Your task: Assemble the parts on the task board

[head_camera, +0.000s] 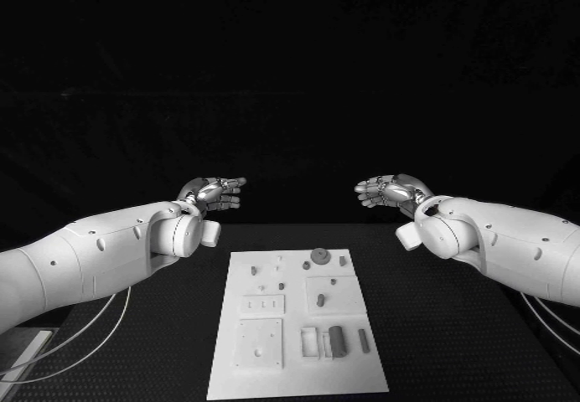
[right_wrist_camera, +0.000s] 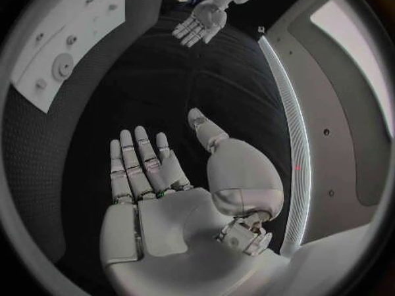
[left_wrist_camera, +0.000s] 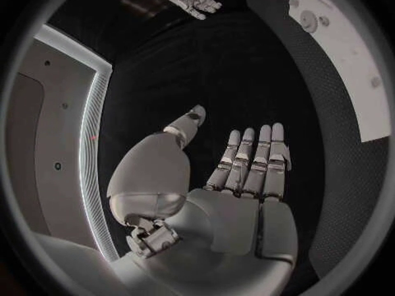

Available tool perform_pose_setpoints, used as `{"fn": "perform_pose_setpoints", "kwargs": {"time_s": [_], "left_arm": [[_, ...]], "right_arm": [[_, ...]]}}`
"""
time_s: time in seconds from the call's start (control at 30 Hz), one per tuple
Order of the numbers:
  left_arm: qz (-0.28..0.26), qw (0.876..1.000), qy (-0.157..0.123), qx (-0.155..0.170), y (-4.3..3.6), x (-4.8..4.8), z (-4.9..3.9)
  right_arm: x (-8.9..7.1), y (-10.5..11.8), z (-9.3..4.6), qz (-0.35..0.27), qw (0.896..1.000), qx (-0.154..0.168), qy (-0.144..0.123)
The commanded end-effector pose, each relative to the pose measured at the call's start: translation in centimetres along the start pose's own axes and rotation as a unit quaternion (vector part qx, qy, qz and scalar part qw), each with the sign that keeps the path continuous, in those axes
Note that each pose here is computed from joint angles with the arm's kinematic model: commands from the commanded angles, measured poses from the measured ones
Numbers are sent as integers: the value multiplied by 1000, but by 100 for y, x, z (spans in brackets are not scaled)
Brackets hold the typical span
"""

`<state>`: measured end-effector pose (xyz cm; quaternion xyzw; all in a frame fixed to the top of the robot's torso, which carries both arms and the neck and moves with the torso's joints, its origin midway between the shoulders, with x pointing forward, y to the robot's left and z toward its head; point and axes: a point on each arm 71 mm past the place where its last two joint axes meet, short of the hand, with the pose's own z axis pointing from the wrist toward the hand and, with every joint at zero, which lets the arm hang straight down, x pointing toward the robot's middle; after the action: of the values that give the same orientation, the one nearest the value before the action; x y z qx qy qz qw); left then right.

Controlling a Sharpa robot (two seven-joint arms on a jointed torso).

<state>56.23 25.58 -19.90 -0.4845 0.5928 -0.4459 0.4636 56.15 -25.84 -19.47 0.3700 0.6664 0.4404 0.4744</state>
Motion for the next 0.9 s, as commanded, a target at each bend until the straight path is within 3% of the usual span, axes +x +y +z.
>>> {"fn": "perform_pose_setpoints", "kwargs": {"time_s": [0.03, 0.27, 0.33, 0.43, 0.57, 0.8, 0.9], "left_arm": [[17, 998, 56, 20, -33, 87, -32], [11, 995, 93, 24, -28, 120, -134], [17, 995, 98, 24, -26, 122, -186], [18, 993, 111, 26, -25, 130, -255], [12, 990, 134, 28, -39, 215, -316], [8, 988, 150, 44, -194, 263, -363], [9, 988, 149, 49, -274, 222, -394]], "right_arm": [[9, 27, 38, -165, 986, -35, 20], [26, 70, 71, -249, 966, -64, 11], [87, 117, 97, -288, 954, -83, 6], [186, 153, 144, -319, 943, -94, 17], [256, 163, 167, -374, 920, -108, 42], [356, 190, 266, -437, 890, -118, 51], [424, 127, 275, -458, 880, -80, 93]]}}
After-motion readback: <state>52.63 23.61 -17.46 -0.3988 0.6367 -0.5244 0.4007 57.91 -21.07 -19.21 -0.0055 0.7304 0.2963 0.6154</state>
